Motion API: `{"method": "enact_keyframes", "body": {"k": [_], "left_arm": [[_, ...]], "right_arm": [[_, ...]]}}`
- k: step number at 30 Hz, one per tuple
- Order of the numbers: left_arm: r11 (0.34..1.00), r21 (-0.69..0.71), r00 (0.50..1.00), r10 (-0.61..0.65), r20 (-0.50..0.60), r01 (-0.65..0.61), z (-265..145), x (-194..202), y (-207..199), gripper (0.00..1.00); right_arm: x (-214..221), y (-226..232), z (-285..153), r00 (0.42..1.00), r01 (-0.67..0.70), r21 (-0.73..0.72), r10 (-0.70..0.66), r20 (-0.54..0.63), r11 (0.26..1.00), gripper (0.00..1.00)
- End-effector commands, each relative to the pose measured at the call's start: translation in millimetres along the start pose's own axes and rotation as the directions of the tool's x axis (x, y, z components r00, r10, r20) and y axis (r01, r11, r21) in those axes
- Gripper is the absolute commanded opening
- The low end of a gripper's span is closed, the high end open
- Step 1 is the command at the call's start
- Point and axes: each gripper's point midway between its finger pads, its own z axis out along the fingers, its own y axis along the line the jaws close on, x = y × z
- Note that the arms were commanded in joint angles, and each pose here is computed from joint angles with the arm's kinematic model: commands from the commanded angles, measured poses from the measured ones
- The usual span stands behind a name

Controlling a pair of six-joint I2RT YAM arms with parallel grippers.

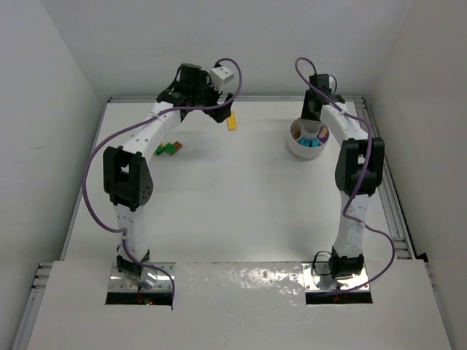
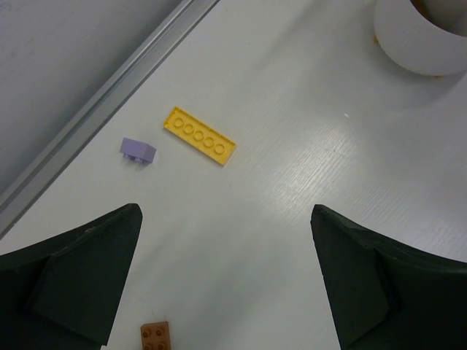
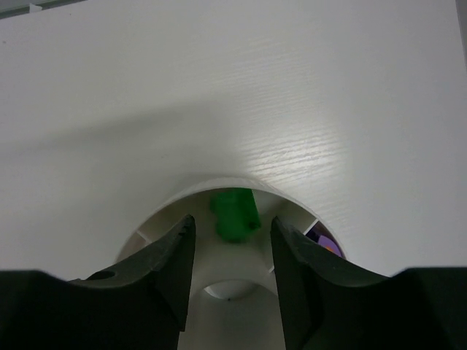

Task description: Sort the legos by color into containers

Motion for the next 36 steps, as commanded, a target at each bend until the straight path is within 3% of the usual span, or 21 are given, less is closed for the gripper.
{"method": "enact_keyframes", "body": {"k": [1, 7, 12, 14, 19, 21, 26, 36], "left_arm": [[0.999, -0.03, 0.998, 0.02, 0.056, -0.019, -10, -19, 6, 1.0], [0.996, -0.091, 0.999, -0.013, 0.043, 0.017, -6, -12, 15, 1.0], [0.965, -0.21, 0.987, -0.16, 0.01, 0.159, 6, 8, 36, 0.98], [0.935, -0.259, 0.97, -0.242, 0.035, 0.242, 4, 11, 54, 0.87], [0.801, -0.38, 0.884, -0.45, 0.127, 0.462, -19, 22, 118, 0.82], [0.757, -0.438, 0.866, -0.484, 0.125, 0.486, -33, 34, 137, 0.82], [0.679, -0.622, 0.897, -0.433, 0.087, 0.389, -83, 60, 175, 0.83], [0.667, -0.656, 0.904, -0.425, 0.053, 0.352, -109, 75, 183, 0.86]], "right_arm": [[-33, -4, -24, 0.997, -0.005, -0.008, 0.005, 0.08, 1.0, 0.46], [-51, -5, -35, 0.992, 0.024, -0.014, -0.022, 0.125, 1.0, 0.49], [-84, -2, -64, 0.975, -0.007, -0.062, 0.02, 0.22, 0.998, 0.54], [-98, 23, -82, 0.963, -0.01, -0.194, 0.061, 0.261, 0.981, 0.54], [-128, 119, -116, 0.924, 0.155, -0.404, 0.012, 0.381, 0.902, 0.58], [-98, 168, -96, 0.948, 0.186, -0.443, -0.041, 0.316, 0.877, 0.59], [-65, 226, -67, 0.968, 0.053, -0.512, 0.083, 0.239, 0.857, 0.59], [15, 289, -7, 0.977, 0.134, -0.458, -0.039, 0.211, 0.879, 0.63]]}}
